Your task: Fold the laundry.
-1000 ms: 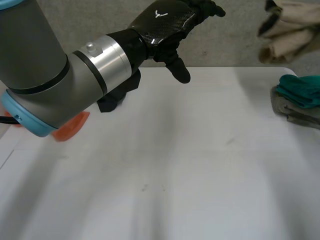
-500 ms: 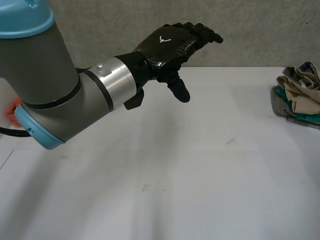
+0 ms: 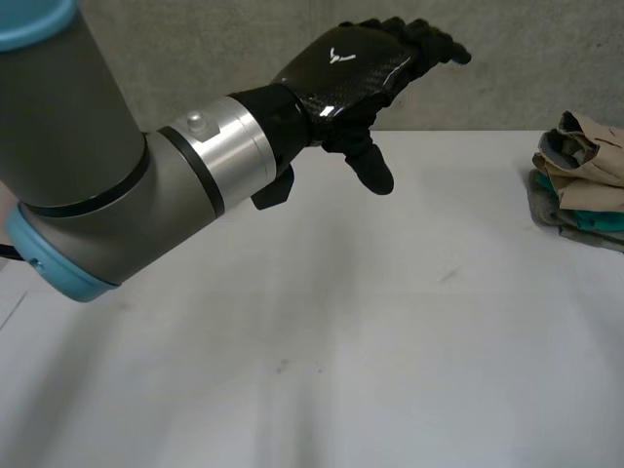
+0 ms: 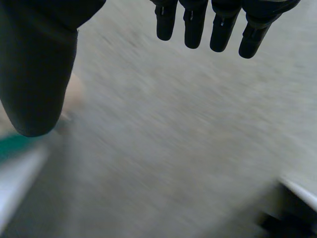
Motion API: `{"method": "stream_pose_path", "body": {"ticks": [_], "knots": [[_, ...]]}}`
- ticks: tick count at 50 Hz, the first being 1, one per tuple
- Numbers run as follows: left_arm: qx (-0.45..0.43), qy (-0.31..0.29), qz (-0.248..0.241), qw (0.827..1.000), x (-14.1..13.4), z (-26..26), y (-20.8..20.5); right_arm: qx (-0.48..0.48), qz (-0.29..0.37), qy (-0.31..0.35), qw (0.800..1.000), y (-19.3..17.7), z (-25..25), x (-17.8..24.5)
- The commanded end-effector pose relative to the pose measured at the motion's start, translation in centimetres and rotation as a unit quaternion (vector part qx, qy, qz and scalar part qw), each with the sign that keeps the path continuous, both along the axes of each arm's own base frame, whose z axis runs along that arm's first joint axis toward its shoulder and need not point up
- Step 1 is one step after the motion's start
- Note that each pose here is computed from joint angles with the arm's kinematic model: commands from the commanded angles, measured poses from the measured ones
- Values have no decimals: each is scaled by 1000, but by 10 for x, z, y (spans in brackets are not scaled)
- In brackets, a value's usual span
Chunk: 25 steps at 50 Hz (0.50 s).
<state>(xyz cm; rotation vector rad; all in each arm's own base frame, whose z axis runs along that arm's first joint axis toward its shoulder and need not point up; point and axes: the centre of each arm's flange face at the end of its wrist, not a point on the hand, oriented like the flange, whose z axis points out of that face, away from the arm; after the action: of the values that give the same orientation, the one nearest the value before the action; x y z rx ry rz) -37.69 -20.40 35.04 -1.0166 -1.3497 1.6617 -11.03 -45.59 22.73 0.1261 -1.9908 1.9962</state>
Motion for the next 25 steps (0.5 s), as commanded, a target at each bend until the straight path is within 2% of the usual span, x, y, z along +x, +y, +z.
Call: {"method": "stream_pose_path", "body": {"ticks": [1, 3, 4, 8, 11, 12, 15, 16, 17, 20, 21, 23, 25], "knots": [[-28, 24, -2, 999, 5, 25, 10, -23, -117, 140, 983, 7, 54, -7], [-35, 30, 0, 999, 7, 31, 11, -64, -89, 149, 983, 2, 71, 21], [-38, 33, 0, 999, 8, 34, 12, -106, -58, 149, 981, 0, 87, 51], [-49, 52, 28, 997, 17, 50, 13, -190, 18, 133, 973, 16, 116, 112], [-52, 65, 71, 994, 26, 59, 9, -224, 76, 124, 964, 32, 124, 144], [-54, 68, 85, 993, 28, 60, 7, -234, 124, 119, 957, 44, 121, 169], [-56, 76, 168, 981, 49, 65, -17, -232, 200, 113, 945, 63, 105, 209], [-57, 74, 197, 976, 58, 65, -27, -224, 242, 111, 937, 76, 94, 232], [-60, 60, 259, 962, 80, 60, -52, -219, 259, 108, 935, 83, 88, 243], [-62, 16, 346, 936, 116, 42, -89, -183, 311, 98, 927, 109, 60, 277], [-69, -21, 387, 919, 136, 29, -107, -174, 318, 97, 927, 114, 53, 283], [-73, -64, 414, 905, 152, 12, -125, -139, 338, 101, 925, 129, 32, 297], [-75, -130, 435, 888, 166, -27, -156, -116, 347, 107, 924, 137, 19, 303]]}}
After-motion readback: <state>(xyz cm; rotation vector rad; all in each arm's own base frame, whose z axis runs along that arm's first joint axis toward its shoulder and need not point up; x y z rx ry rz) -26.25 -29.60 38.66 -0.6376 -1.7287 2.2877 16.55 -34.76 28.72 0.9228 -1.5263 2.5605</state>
